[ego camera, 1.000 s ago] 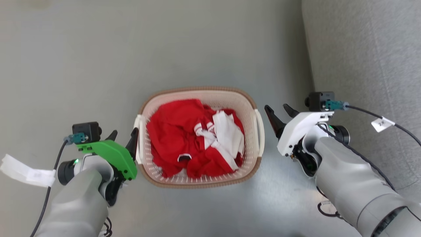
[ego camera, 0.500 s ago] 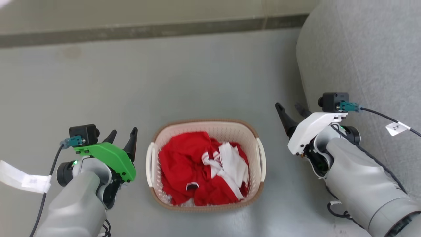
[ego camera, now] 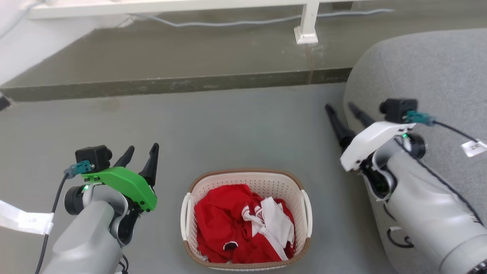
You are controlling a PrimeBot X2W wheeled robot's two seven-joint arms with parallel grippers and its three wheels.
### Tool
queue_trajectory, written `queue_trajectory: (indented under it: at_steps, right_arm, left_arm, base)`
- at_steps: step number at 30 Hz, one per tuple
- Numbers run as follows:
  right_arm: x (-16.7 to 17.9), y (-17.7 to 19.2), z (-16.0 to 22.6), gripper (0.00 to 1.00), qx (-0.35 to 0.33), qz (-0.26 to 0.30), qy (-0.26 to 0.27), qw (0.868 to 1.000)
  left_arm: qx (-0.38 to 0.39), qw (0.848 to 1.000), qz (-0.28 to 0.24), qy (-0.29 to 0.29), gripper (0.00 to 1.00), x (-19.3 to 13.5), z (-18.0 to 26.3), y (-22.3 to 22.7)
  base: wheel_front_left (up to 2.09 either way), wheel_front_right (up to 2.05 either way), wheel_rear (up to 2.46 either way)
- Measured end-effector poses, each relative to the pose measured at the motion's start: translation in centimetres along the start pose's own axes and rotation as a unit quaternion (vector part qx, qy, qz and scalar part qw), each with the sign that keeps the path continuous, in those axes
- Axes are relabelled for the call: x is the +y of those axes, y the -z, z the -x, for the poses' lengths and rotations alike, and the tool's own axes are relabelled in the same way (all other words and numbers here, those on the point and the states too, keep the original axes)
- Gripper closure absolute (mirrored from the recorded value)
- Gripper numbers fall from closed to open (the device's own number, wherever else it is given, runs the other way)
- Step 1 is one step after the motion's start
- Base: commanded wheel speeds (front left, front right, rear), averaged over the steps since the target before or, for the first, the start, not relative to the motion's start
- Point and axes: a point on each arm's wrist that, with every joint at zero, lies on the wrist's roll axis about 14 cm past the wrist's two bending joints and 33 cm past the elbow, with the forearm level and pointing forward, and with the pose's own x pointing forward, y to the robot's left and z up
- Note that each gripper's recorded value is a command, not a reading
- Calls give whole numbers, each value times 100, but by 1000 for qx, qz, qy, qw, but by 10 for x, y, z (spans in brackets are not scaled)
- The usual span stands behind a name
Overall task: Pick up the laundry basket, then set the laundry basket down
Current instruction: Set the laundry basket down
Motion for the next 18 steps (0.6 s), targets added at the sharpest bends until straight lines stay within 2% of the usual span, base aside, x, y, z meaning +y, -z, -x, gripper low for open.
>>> queue_trajectory:
  at_steps: [4,11,18]
  right_arm:
    - [-3,-19,6,0,-34,9,5,999]
    - [3,-27,18,0,-67,8,5,998]
    - [8,-40,33,0,-103,20,10,994]
  left_arm:
    - [-26,1000,-14,4,0,-5,6,-14]
    - [-76,997,-27,-3,0,-3,18,-41]
    - [-104,994,-29,-14,0,-3,36,-45]
  base:
    - [0,0,0]
    - [0,0,0]
    - [0,0,0]
